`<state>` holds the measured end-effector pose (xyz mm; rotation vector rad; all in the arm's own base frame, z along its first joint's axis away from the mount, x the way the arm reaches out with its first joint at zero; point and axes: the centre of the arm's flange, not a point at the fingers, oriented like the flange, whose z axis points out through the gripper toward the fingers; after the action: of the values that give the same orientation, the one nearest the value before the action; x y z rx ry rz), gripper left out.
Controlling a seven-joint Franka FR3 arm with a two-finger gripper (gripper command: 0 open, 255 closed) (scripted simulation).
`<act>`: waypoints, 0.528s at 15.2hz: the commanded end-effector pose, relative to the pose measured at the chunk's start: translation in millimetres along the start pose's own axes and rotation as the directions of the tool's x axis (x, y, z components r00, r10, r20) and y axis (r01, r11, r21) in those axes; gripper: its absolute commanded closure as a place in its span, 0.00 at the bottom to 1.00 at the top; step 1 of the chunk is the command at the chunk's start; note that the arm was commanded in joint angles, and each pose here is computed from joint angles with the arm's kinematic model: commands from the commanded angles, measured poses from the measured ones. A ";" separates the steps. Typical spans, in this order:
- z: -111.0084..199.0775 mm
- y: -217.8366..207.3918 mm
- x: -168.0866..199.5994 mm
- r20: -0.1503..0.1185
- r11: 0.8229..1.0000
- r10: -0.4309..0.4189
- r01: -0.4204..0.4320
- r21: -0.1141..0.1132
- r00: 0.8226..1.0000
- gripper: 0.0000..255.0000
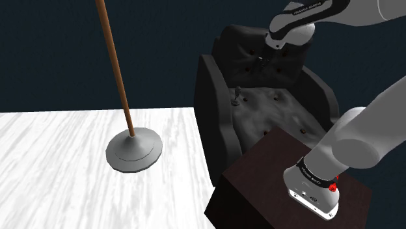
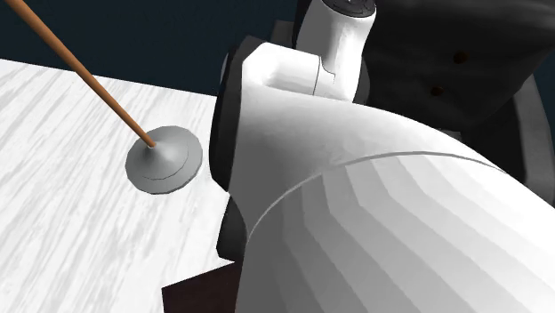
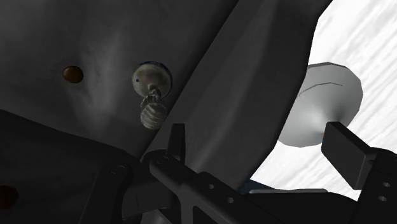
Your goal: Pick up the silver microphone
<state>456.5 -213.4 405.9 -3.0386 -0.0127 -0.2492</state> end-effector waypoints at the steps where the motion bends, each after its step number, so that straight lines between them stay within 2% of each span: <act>1: 22.2 15.2 7.4 -0.003 1.000 0.002 -0.002 0.009 1.000 0.00; 8: 95.1 66.7 40.1 -0.008 0.999 0.010 -0.010 0.044 1.000 0.00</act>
<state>505.6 -264.3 324.2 -2.9995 -0.0032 -0.2538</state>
